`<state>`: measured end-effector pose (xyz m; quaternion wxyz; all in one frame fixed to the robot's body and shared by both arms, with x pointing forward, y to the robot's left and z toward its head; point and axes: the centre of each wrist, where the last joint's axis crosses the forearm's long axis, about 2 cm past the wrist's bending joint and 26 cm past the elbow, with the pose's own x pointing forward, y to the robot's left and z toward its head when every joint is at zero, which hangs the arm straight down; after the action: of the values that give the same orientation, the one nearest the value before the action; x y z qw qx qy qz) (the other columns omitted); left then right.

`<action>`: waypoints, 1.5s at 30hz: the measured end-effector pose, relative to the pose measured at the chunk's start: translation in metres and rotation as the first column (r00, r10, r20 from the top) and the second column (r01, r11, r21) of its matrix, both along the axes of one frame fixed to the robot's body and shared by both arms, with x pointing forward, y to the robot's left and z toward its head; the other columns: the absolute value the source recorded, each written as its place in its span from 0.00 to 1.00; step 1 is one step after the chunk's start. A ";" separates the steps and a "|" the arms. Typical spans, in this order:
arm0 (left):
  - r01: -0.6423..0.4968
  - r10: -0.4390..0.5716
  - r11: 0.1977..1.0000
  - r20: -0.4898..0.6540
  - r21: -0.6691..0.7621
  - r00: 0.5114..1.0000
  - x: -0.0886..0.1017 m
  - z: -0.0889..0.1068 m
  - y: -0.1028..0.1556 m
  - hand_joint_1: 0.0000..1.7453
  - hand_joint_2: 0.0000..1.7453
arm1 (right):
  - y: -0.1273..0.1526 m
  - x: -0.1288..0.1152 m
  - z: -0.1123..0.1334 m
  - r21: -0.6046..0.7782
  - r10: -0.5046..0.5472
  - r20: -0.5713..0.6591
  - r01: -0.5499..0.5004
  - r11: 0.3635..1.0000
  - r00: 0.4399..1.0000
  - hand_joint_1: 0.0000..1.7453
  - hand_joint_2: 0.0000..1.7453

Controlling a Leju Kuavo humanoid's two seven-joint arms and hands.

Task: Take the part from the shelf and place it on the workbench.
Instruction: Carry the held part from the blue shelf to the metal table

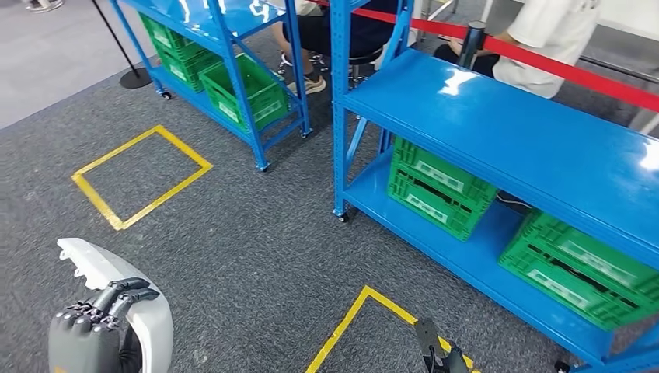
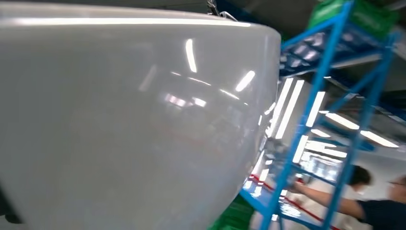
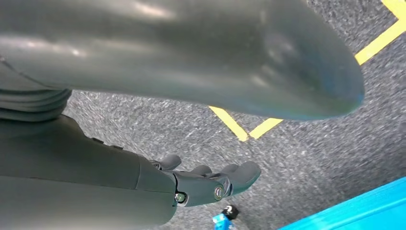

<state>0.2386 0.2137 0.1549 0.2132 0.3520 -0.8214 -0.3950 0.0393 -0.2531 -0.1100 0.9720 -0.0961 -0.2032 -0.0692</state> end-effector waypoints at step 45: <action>-0.001 0.008 0.998 0.111 -0.067 0.994 0.055 0.048 -0.003 1.00 1.00 | -0.002 0.003 0.000 -0.016 0.004 -0.034 -0.005 1.000 0.999 0.00 0.00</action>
<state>0.2940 0.2103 0.2030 0.1794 0.3679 -0.8439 -0.3468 0.0426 -0.2550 -0.1097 0.9747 -0.1046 -0.1871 -0.0636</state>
